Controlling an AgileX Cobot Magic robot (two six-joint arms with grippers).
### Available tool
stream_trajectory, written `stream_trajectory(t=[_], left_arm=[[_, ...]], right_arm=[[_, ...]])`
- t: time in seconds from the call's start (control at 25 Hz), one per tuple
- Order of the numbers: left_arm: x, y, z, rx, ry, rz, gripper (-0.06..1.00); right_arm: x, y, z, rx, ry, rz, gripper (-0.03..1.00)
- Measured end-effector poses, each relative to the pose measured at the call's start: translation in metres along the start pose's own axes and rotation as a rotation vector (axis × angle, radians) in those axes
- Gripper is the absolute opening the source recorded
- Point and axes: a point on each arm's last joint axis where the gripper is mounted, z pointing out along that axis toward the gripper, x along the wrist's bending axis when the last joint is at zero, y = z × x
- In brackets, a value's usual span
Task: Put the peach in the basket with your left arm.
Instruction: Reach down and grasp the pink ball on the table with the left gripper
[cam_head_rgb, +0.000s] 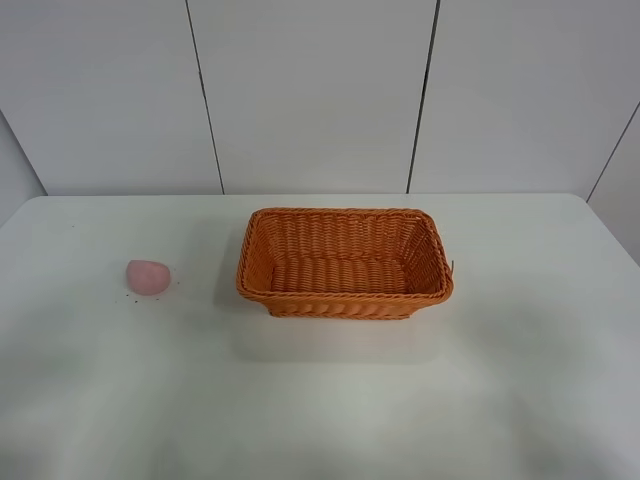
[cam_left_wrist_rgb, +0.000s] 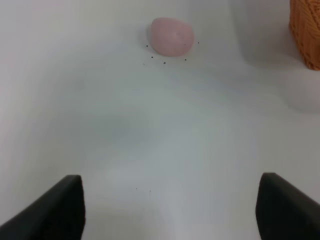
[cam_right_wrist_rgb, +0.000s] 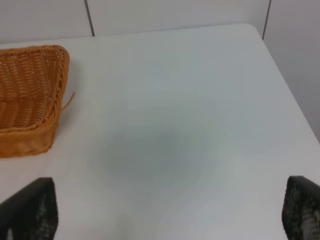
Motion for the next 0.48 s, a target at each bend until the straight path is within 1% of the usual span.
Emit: stream_trajectory(t=[0.4, 0.48], left_arm=[[0.0, 0.0001, 0.0, -0.001, 0.0, 0.0, 0.81], [0.0, 0.0022, -0.0019, -0.015, 0.0, 0.001, 0.81]], right_arm=[[0.0, 0.0, 0.0, 0.0, 0.0, 0.0, 0.69], [0.0, 0.0, 0.0, 0.0, 0.0, 0.0, 0.69]])
